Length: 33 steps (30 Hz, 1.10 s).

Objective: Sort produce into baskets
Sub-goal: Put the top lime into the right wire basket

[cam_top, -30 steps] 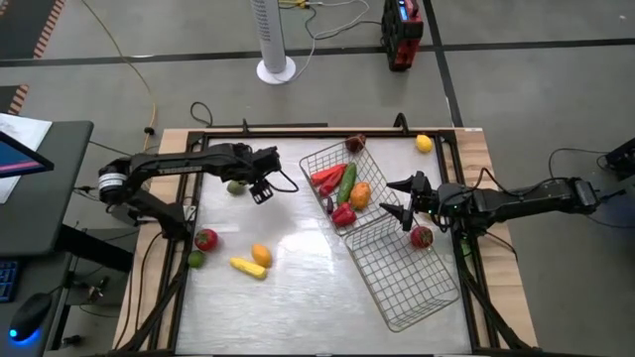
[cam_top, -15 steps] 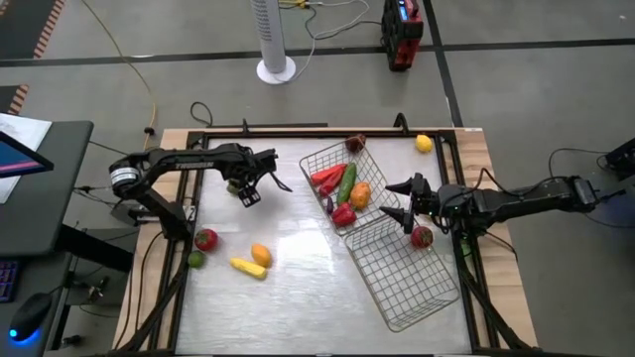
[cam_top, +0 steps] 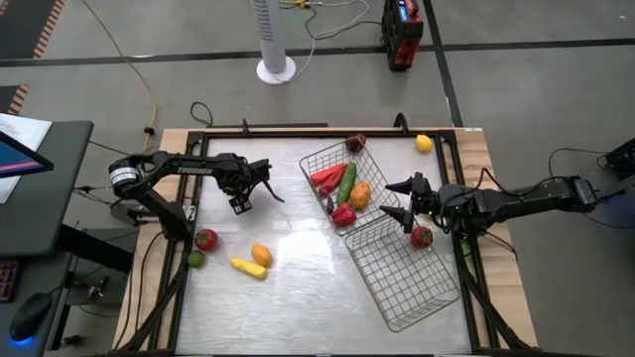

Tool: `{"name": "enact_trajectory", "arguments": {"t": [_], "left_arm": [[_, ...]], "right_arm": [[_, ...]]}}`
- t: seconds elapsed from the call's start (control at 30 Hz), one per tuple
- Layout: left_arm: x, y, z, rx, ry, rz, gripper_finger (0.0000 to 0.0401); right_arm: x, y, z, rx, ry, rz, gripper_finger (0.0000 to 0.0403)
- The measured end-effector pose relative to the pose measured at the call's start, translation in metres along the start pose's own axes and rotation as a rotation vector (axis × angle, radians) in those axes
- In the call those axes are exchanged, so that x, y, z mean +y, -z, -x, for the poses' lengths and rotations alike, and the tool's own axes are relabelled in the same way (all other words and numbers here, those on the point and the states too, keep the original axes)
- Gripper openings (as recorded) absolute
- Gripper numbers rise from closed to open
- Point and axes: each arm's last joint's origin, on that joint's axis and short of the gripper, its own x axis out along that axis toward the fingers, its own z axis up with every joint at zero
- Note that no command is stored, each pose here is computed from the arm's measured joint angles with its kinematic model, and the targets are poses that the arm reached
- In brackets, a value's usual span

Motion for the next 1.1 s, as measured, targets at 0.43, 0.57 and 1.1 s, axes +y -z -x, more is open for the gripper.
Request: {"name": "enact_trajectory", "arguments": {"t": [0.43,0.57,1.1], "left_arm": [[-0.002,-0.006,0.003,-0.05,0.015,-0.026,0.015],[-0.004,-0.013,0.018,-0.117,0.074,-0.02,0.0151],[-0.082,-0.038,0.13,-0.787,0.84,-0.475,0.0167]], "right_arm": [[0.001,-0.001,0.0,-0.007,-0.004,-0.002,0.0385],[0.001,0.0,0.0,-0.005,-0.006,-0.001,0.0385],[0.0,-0.001,0.0,-0.008,0.002,-0.003,0.0385]]}}
